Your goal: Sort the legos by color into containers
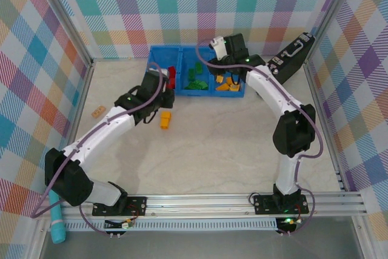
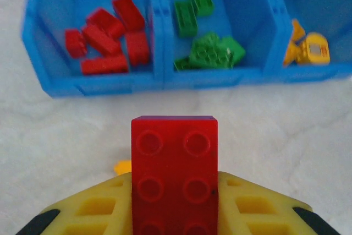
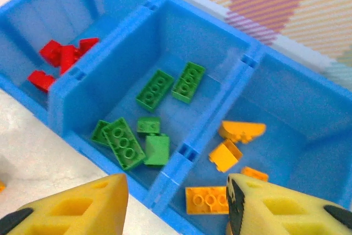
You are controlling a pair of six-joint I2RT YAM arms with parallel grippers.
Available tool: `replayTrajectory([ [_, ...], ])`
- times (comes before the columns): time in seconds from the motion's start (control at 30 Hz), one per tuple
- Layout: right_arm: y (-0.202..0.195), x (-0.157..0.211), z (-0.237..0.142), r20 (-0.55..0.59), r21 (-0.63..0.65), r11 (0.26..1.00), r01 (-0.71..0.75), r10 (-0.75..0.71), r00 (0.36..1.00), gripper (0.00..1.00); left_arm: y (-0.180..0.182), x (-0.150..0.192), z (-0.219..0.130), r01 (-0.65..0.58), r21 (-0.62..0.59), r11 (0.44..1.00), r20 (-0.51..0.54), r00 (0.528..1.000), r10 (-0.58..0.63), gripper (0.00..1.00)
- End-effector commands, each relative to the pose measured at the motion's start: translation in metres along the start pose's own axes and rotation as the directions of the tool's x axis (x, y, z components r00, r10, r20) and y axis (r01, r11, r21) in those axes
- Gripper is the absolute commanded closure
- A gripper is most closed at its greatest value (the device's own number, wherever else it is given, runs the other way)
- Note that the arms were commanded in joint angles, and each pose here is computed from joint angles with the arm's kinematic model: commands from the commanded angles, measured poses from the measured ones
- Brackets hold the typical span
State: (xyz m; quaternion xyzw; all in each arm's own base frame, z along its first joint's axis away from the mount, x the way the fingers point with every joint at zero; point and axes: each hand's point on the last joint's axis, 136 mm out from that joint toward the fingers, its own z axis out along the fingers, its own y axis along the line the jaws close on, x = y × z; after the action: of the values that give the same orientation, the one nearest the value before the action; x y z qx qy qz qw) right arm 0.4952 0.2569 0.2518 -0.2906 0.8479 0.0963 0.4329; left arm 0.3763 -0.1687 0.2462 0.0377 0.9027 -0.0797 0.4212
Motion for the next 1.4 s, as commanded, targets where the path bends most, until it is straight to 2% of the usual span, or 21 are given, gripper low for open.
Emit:
replayTrajectory([
  [0.0,0.04,-0.02,-0.004,0.103,-0.117,0.988,0.098,-0.086,0.991,0.48,0.018,-0.034,0.005,-0.015,-0.018,1.0,0.072,0.997,0.016,0.76],
  [0.1,0.078,-0.014,0.007,0.112,-0.204,0.963,0.176,-0.155,0.982,0.47,0.029,-0.06,0.025,0.027,0.004,1.0,0.118,0.993,-0.027,0.76],
  [0.27,0.149,0.017,0.023,0.128,-0.319,0.875,0.363,-0.34,0.932,0.47,0.046,-0.088,0.08,0.061,0.013,0.998,0.121,0.991,-0.062,0.76],
  [0.43,0.203,0.043,0.037,0.12,-0.392,0.789,0.473,-0.467,0.876,0.46,0.055,-0.093,0.139,0.072,0.009,0.997,0.075,0.994,-0.073,0.76],
  [0.63,0.24,0.056,0.049,0.11,-0.455,0.741,0.493,-0.503,0.857,0.45,0.066,-0.092,0.184,0.087,-0.003,0.996,0.036,0.996,-0.086,0.75],
  [0.73,0.251,0.061,0.054,0.104,-0.478,0.732,0.486,-0.502,0.859,0.44,0.069,-0.085,0.201,0.09,-0.004,0.996,0.007,0.996,-0.09,0.7],
  [0.8,0.26,0.066,0.055,0.106,-0.496,0.717,0.49,-0.51,0.854,0.43,0.07,-0.081,0.207,0.093,-0.003,0.996,-0.007,0.996,-0.093,0.59],
  [1.0,0.275,0.082,0.064,0.07,-0.54,0.695,0.474,-0.525,0.848,0.39,0.065,-0.093,0.195,0.078,0.018,0.997,0.014,0.997,-0.079,0.3],
  [1.2,0.278,0.089,0.081,0.014,-0.546,0.715,0.436,-0.512,0.859,0.39,0.057,-0.126,0.14,0.041,0.048,0.998,0.085,0.995,-0.045,0.26],
  [1.37,0.277,0.1,0.102,-0.052,-0.527,0.737,0.424,-0.526,0.849,0.38,0.056,-0.159,0.061,0.03,0.044,0.999,0.194,0.98,-0.038,0.24],
])
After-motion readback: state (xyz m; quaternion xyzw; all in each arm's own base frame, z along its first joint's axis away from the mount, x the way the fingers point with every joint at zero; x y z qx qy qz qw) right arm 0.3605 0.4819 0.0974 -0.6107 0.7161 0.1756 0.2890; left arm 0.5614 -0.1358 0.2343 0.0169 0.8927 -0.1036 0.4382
